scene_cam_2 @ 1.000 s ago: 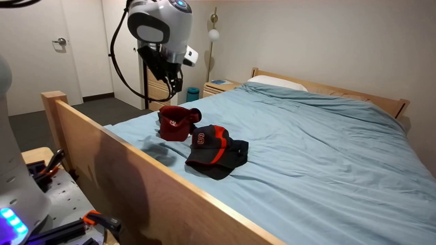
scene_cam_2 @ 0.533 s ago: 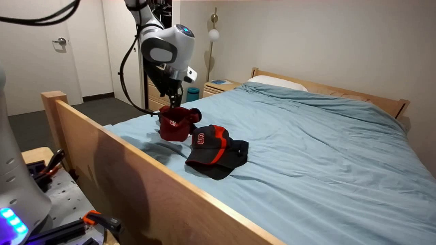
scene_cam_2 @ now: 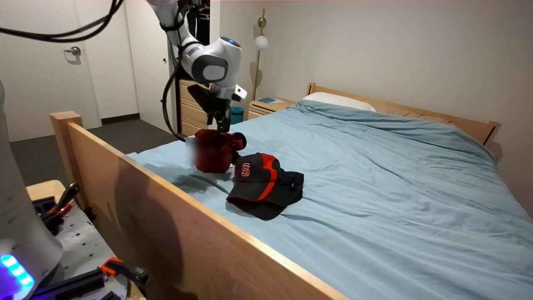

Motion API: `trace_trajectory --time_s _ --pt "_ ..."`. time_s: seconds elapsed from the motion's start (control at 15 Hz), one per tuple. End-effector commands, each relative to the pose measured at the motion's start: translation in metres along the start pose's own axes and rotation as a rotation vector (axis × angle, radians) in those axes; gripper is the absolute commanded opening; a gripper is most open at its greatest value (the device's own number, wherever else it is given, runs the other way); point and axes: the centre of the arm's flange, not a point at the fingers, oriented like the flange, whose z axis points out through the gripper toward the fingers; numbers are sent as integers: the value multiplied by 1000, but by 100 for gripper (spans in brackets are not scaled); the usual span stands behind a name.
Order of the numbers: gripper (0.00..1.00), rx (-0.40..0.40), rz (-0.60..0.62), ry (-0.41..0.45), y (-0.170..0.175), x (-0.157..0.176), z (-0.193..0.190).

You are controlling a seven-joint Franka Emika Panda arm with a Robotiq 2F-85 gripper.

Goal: Separate the caps on the left from each other

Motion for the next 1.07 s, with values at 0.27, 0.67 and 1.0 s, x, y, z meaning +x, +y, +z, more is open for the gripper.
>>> trace_trajectory --time_s 0.27,0.67,1.0 --pt "100 63 -18 -5 -20 9 10" --pt "100 3 319 8 -14 -3 16" --pt "74 -68 585 10 -13 -2 23"
